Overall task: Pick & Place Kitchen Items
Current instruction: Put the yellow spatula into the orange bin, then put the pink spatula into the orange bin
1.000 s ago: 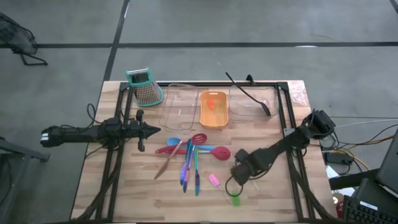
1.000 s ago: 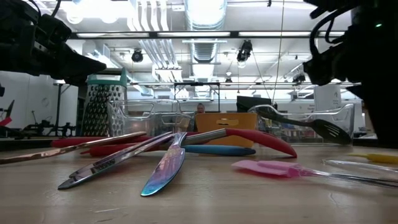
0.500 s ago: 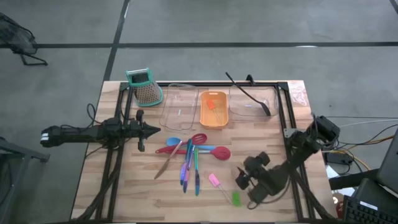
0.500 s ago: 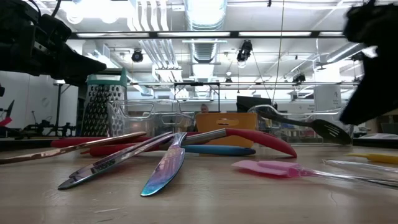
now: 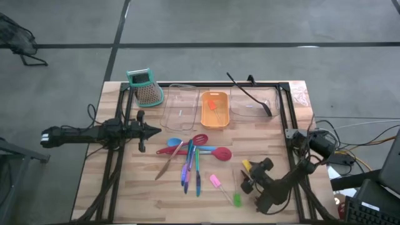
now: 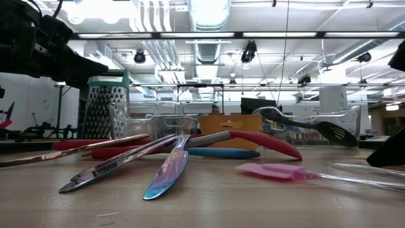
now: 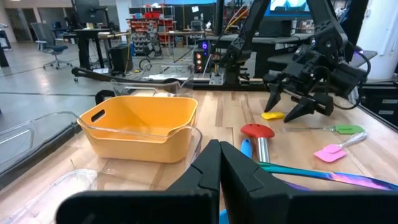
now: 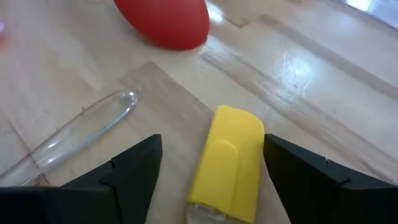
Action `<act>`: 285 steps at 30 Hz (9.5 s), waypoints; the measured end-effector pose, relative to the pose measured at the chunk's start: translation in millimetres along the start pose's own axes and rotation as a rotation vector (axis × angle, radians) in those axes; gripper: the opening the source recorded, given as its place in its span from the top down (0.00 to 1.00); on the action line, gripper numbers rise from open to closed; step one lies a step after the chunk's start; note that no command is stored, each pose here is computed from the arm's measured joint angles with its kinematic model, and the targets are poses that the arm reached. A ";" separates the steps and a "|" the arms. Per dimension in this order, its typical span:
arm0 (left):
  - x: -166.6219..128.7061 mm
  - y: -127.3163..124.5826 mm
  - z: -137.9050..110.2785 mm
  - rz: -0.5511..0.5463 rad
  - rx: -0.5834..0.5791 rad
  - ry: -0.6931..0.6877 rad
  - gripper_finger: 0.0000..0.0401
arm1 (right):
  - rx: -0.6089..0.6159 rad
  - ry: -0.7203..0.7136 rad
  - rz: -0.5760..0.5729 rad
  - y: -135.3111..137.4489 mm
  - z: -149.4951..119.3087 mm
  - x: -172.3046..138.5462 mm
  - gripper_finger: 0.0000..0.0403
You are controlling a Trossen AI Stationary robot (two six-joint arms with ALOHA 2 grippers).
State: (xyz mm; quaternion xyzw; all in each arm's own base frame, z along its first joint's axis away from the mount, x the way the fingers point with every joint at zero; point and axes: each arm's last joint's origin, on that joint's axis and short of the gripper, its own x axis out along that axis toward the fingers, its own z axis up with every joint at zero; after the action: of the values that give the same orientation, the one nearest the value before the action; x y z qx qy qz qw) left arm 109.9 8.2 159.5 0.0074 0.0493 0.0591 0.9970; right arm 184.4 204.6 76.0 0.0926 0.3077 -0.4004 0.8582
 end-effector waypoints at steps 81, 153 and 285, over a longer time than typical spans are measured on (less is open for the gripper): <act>0.0 0.0 -0.7 0.000 0.001 0.008 0.99 | 0.070 -0.002 0.078 -62.1 -14.7 12.5 0.36; 0.0 0.0 -2.1 0.000 0.001 0.023 0.99 | 0.236 -0.255 0.129 -74.8 278.2 63.6 0.95; 0.7 0.0 -4.8 0.003 0.003 0.051 0.99 | -0.161 0.050 0.190 124.6 32.1 54.1 0.90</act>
State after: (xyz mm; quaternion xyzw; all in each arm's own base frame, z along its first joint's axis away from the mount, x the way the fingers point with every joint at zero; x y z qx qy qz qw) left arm 110.1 8.3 154.7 0.0075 0.0747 0.0609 0.9953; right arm 318.2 240.0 58.0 0.0623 0.3501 -0.2887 0.8889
